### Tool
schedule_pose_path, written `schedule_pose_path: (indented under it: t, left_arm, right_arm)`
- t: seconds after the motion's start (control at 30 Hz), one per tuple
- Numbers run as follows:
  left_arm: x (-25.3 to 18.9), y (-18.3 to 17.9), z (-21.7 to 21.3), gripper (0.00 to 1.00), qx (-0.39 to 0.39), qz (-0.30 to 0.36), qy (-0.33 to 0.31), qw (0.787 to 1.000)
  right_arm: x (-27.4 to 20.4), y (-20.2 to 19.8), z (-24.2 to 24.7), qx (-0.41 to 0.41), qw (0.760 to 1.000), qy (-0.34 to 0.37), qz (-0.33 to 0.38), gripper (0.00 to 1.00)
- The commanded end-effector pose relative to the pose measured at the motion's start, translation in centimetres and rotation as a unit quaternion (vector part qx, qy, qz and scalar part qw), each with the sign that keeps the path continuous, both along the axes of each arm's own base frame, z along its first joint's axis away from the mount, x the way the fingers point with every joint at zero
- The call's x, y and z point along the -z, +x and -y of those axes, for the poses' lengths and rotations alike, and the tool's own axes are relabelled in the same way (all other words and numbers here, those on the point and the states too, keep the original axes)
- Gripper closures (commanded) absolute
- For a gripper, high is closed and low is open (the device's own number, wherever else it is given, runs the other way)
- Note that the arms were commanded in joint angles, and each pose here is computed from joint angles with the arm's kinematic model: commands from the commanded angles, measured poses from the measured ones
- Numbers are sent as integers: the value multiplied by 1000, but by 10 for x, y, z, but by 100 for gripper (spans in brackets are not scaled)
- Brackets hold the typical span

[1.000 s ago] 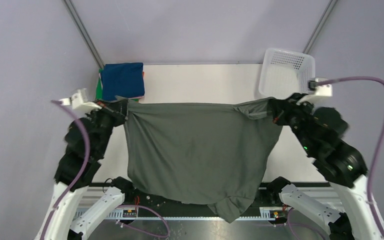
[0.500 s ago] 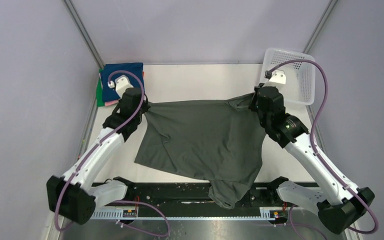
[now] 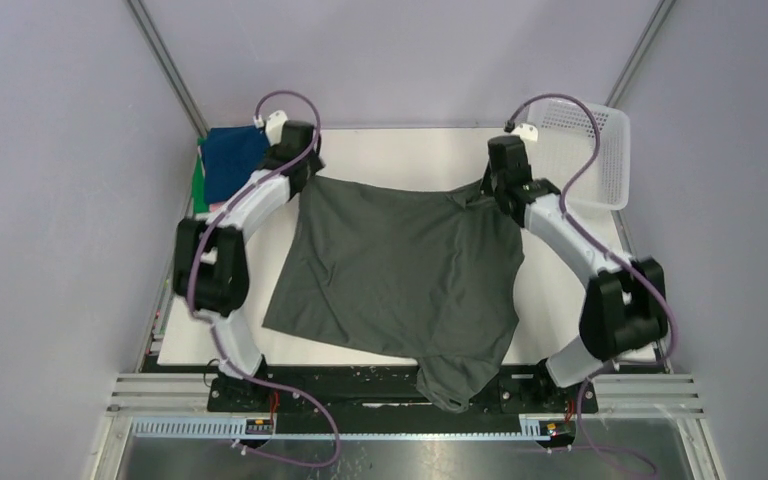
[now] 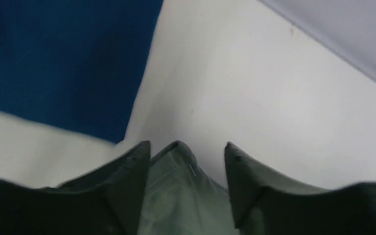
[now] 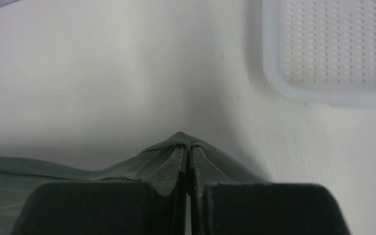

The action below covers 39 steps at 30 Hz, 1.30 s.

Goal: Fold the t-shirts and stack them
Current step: Flatten out the tshirt

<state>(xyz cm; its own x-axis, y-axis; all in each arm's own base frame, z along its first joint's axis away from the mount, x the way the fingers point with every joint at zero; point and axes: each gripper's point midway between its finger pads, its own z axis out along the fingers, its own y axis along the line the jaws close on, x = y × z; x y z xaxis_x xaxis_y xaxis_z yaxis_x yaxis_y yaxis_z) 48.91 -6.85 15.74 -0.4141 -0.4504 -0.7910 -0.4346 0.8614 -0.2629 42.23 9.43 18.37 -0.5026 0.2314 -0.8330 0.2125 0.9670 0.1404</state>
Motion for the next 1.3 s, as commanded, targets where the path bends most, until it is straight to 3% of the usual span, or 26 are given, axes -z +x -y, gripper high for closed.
schedule_pose_path:
  t: [0.0, 0.03, 0.07, 0.2, 0.37, 0.7, 0.97, 1.27]
  left_arm:
    - [-4, 58, -4, 6, -9, -4, 1, 1000]
    - [-2, 64, -4, 1, -9, -22, -11, 1000]
    - [-8, 71, -4, 1, -6, -22, -23, 999]
    - [-17, 64, 6, 1, 23, -4, -46, 999]
    - [-25, 32, 21, 1, 58, 12, -89, 994]
    - [49, -45, 67, 1, 135, -67, -163, 975]
    - [95, -76, 64, 1, 126, -127, -172, 969]
    - [111, -111, 32, 1, 73, -157, -136, 975]
  right_arm:
    - [-11, 73, 6, 35, 999, 7, 40, 91]
    - [-17, 89, 3, 29, 999, 4, 36, 78]
    - [-16, 99, -1, 21, 1000, 1, 23, 54]
    - [-13, 109, -14, -6, 1000, 7, 3, 3]
    - [-3, 84, -18, -23, 999, 25, -29, 0]
    - [77, 49, -49, -53, 983, 110, -140, 0]
    - [121, 67, -70, -46, 969, 151, -191, 1]
    - [144, 135, -90, -21, 966, 165, -200, 0]
